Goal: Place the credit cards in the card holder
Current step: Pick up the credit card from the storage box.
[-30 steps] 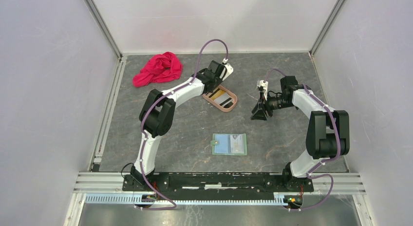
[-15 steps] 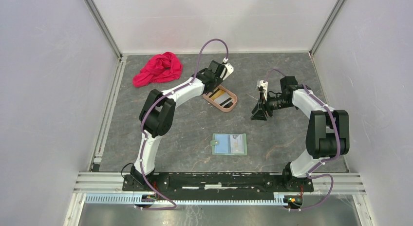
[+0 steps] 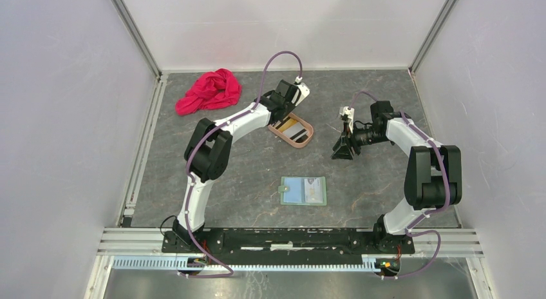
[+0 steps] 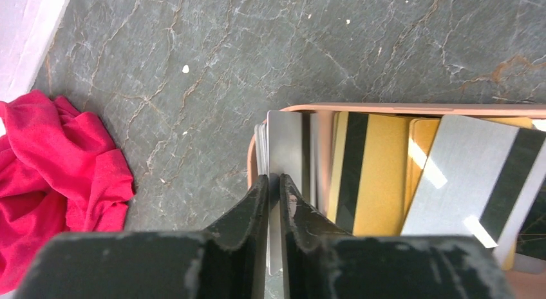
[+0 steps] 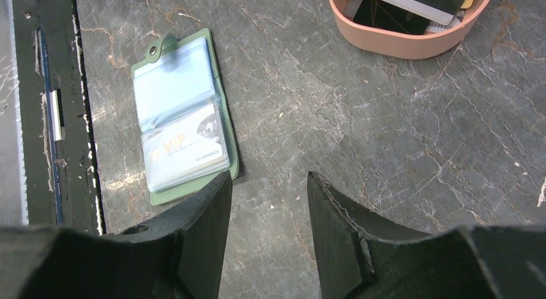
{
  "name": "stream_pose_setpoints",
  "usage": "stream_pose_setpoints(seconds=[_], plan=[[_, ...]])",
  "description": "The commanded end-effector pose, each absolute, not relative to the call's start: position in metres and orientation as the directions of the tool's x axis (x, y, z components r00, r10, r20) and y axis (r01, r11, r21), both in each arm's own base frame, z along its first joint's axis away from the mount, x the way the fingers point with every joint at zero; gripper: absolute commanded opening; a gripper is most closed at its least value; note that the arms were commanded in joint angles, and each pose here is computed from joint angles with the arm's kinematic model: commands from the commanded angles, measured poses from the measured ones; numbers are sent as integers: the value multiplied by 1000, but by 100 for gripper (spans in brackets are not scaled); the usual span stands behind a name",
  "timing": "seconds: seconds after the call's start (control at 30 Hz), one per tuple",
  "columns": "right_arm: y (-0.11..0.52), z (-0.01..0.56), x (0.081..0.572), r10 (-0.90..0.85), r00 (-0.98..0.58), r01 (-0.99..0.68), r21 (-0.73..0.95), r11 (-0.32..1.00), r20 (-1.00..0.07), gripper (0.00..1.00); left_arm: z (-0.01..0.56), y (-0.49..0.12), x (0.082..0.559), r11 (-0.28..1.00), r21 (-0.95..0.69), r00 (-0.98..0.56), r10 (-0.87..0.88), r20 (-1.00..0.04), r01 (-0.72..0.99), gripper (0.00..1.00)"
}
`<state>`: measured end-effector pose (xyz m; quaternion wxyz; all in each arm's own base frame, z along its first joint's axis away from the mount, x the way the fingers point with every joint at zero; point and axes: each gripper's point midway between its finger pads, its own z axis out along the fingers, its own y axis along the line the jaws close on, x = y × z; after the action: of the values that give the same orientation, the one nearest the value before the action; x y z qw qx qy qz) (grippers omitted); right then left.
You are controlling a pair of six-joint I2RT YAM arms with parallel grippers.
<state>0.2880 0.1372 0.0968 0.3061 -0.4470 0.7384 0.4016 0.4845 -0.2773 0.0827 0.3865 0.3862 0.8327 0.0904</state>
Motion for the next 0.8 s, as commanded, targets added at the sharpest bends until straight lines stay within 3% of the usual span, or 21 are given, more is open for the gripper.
stream_pose_setpoints(seconds=[0.0,0.77], plan=[[140,108,296,-397,-367,-925,285,250,-841,53,127,-280,490,756,420,-386,630,-674,502,14],[140,107,296,-401,-366,-926,287,243,-840,53,138,-299,476,744,300,-362,584,-727,597,2]])
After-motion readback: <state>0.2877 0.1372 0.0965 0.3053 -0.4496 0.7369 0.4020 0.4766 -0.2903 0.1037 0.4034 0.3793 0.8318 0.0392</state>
